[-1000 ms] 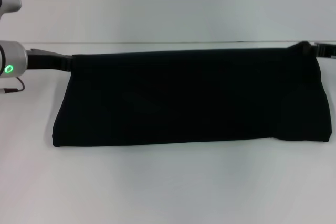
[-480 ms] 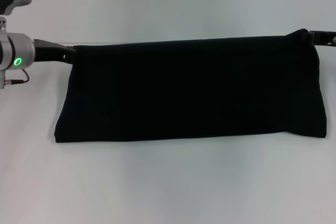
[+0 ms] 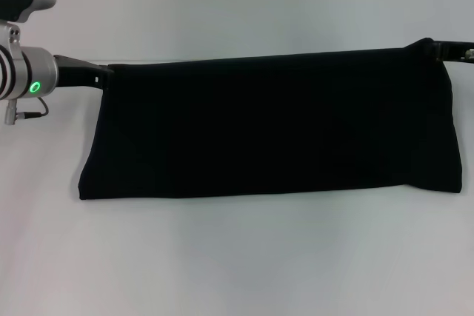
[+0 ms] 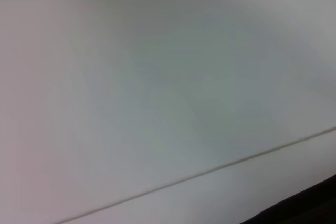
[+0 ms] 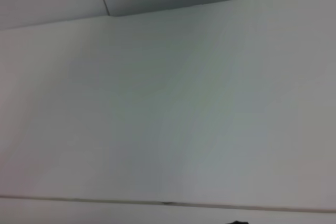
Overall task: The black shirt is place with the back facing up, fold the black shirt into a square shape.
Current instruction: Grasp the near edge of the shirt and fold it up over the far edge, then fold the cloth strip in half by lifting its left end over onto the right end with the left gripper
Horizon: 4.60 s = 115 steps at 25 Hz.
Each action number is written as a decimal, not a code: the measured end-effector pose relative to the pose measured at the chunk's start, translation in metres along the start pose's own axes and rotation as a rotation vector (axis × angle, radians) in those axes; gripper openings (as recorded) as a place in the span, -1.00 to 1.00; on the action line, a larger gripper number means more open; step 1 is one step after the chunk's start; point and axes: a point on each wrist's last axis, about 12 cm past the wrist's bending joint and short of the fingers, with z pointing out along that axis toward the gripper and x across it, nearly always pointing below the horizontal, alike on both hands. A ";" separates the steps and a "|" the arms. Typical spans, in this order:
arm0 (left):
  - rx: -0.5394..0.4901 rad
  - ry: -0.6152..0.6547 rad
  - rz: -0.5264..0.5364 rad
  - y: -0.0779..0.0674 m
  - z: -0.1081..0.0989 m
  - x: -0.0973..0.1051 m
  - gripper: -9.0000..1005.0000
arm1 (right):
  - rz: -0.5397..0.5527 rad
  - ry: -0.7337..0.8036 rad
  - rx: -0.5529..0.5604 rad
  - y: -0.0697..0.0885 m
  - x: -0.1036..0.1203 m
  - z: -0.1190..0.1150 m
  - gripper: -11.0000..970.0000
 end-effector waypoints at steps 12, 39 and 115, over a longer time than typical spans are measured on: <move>-0.001 0.005 -0.007 -0.001 0.001 0.003 -0.88 | -0.022 0.004 0.019 0.003 0.001 0.004 -0.62; 0.216 0.034 -0.109 -0.006 -0.040 0.004 0.50 | 0.119 0.052 -0.139 -0.027 -0.003 -0.042 0.39; 0.260 0.146 -0.170 0.002 -0.068 0.104 -0.96 | 0.277 0.304 -0.170 -0.041 0.080 -0.061 0.35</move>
